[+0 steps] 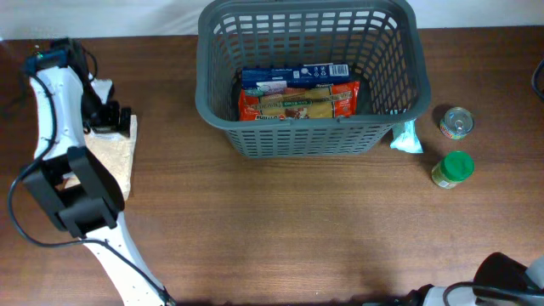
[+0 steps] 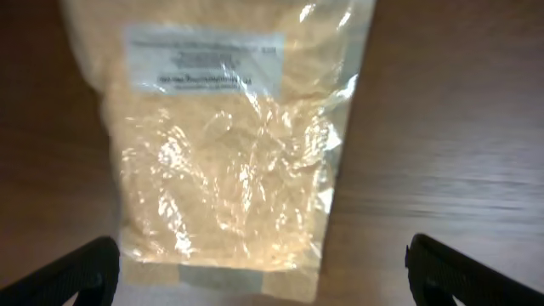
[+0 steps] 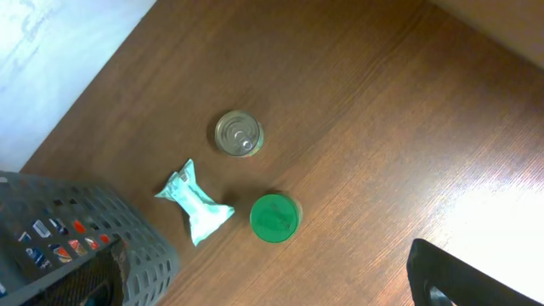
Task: Pack container
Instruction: 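Lower the left gripper onto the paper grain bag and grasp it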
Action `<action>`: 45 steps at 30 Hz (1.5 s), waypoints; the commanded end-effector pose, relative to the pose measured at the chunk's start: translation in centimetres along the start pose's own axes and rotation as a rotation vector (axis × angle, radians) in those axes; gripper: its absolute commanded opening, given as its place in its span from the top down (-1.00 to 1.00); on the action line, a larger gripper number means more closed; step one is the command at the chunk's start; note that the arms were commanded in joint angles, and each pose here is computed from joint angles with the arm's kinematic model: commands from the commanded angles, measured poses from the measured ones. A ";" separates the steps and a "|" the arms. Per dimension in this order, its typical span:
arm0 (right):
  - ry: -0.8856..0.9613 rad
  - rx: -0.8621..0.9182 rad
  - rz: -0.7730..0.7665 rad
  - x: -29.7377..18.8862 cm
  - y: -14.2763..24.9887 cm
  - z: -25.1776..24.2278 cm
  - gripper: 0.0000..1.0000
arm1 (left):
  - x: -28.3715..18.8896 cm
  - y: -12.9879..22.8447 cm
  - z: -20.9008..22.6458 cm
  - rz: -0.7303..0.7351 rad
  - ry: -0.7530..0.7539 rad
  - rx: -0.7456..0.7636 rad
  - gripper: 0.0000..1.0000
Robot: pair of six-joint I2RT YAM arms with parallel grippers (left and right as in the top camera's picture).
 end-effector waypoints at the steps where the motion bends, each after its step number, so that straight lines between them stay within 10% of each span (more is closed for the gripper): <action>1: 0.003 0.003 0.006 0.3 -0.1 -0.1 -0.97 | 1.0 1.2 2.4 0.028 -0.008 0.002 -0.99; 14: 0.021 0.004 -0.014 0.3 -0.4 -0.3 -0.98 | 3.9 3.2 6.5 -0.101 0.233 -0.050 -0.98; 35: 0.019 0.003 -0.018 0.3 -0.4 -0.2 -0.98 | 9.9 1.4 6.5 -0.047 0.212 -0.010 -0.86; 45: 0.019 0.003 -0.017 0.3 -0.4 -0.2 -0.97 | 10.1 1.4 6.5 -0.044 0.215 -0.009 0.95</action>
Point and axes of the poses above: each gripper's point midway between its finger pads, its own x axis out along the fingers, its own z axis along the line the jaws close on, y = z × x, the point moved 8 cm from there along -x, back along the fingers, and after that the axes turned 11 degrees about x, right-handed, at the moved point
